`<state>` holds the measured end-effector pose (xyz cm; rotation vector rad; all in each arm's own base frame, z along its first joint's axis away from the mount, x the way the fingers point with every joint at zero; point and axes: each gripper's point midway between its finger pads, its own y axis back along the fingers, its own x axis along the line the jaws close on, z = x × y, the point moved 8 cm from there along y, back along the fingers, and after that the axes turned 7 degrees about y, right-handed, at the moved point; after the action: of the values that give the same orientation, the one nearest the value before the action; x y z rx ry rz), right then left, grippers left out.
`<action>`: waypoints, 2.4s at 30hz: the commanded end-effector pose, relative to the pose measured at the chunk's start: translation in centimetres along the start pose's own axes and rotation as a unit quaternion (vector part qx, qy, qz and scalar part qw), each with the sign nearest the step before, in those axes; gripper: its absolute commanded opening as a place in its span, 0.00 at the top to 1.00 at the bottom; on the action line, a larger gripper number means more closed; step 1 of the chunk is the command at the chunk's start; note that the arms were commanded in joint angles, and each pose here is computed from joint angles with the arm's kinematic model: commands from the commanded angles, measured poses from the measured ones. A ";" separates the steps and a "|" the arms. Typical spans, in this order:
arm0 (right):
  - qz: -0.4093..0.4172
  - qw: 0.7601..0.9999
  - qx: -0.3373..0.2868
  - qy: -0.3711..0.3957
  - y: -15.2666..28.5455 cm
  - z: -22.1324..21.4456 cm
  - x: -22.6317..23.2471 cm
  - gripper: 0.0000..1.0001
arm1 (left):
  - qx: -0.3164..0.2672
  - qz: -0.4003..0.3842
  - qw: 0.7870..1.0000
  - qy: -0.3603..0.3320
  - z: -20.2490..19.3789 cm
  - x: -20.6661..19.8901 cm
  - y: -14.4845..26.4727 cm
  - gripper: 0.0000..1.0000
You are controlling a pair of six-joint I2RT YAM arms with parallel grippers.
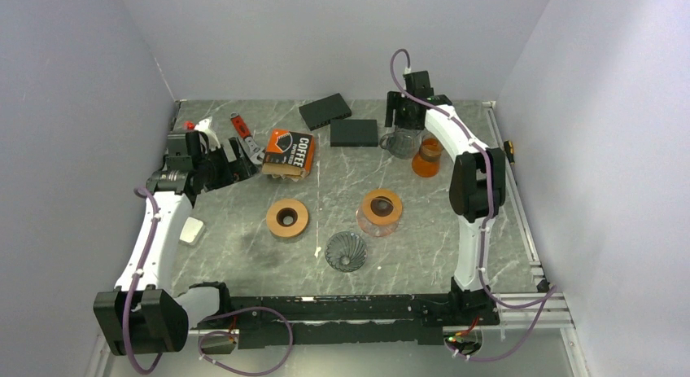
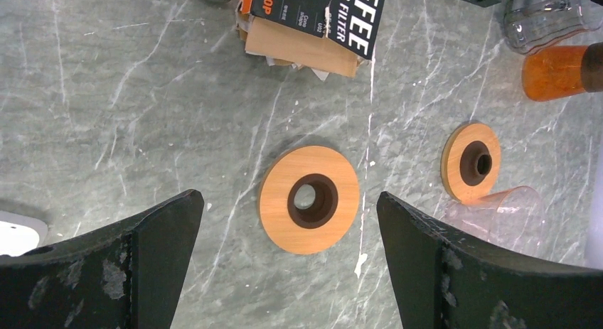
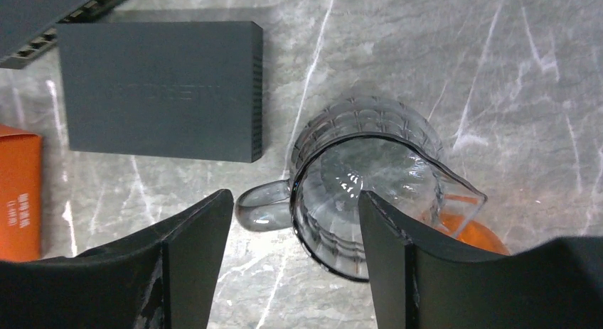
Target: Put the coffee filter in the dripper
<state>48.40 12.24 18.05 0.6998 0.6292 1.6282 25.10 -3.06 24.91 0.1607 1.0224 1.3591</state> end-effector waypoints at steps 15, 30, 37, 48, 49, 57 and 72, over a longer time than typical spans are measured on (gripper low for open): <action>0.009 0.998 0.045 0.045 -1.1 -1.3 2.8 0.62 | -0.052 0.022 0.998 -0.007 0.4 0.6 2.4 0.02; 0.007 0.997 0.055 0.055 2.1 -2.9 3.7 1.00 | -0.059 0.019 0.998 -0.001 0.4 0.8 2.5 0.02; -0.002 0.995 0.059 0.083 3.3 -3.1 4.9 1.00 | -0.057 0.017 0.998 0.001 0.4 0.8 2.4 0.02; 0.036 0.988 0.071 0.133 3.1 -4.7 10.2 1.00 | -0.044 0.005 0.999 0.004 0.3 0.7 2.0 0.02; 0.043 0.987 0.069 0.137 3.2 -4.6 10.9 1.00 | -0.044 0.004 0.999 0.004 0.3 0.7 2.0 0.02; 0.078 0.977 0.073 0.185 3.5 -5.2 16.4 1.00 | -0.041 0.003 0.999 0.005 0.3 0.8 1.9 0.02; 0.080 0.962 0.101 0.239 2.0 -7.2 20.1 0.99 | -0.041 -0.006 0.999 0.007 0.4 0.7 1.9 0.03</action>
<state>38.85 31.99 15.44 0.5526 1.1224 1.9347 23.45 -1.69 25.34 0.1272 0.9952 1.4125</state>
